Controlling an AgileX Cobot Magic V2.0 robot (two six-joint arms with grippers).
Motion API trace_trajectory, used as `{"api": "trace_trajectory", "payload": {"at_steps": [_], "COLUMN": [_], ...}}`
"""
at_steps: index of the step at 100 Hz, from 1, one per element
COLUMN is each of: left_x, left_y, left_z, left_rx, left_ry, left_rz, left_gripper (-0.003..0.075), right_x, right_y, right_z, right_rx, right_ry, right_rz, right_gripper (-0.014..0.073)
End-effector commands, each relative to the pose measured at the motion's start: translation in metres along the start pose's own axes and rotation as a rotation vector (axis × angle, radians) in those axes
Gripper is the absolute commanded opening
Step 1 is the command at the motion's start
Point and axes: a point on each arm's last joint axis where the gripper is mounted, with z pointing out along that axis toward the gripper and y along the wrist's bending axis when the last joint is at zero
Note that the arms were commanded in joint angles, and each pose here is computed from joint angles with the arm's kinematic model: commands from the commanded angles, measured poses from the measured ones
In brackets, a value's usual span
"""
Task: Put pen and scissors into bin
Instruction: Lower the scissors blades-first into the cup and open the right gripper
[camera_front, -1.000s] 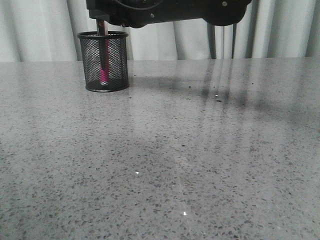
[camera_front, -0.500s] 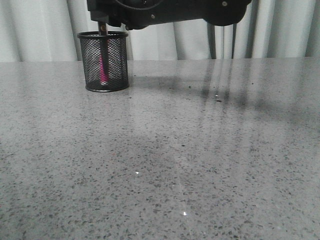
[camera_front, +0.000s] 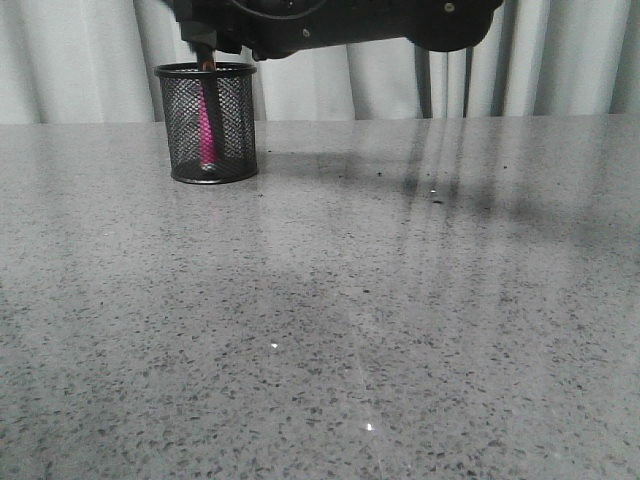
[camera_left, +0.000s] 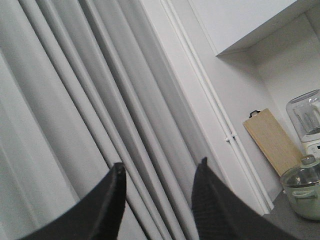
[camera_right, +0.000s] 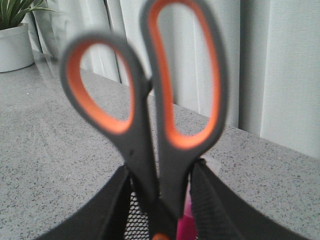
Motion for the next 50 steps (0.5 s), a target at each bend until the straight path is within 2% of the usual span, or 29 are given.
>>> {"api": "trace_trajectory", "payload": {"at_steps": [1,7,14,44,50], "left_x": [-0.007,-0.007,-0.007,-0.007,-0.007], "left_y": [0.003,0.003,0.003,0.003,0.003], "left_z": [0.0,0.0,0.0,0.0,0.0], "left_rx": [-0.015,-0.015,-0.015,-0.015,-0.014], "left_ry": [-0.032,-0.032,-0.032,-0.032,-0.026], "left_rz": [-0.037,-0.037,-0.037,-0.037,-0.025], "left_gripper": [0.0281,0.0281,0.0281,0.0281,0.028], "right_x": [-0.046,-0.046,-0.046,-0.05,-0.058], "right_y": [0.006,0.006,0.006,0.006,0.009], "right_z": [-0.01,-0.01,-0.01,-0.011,-0.014], "right_rx": [-0.029,-0.029,-0.029,-0.032,-0.047], "right_ry": [-0.147,-0.147,-0.147,-0.156,-0.184], "right_rz": [-0.014,-0.014,-0.014,-0.017,-0.023], "right_gripper": [0.0335,0.0395,0.0425,0.0421,0.0381]}}
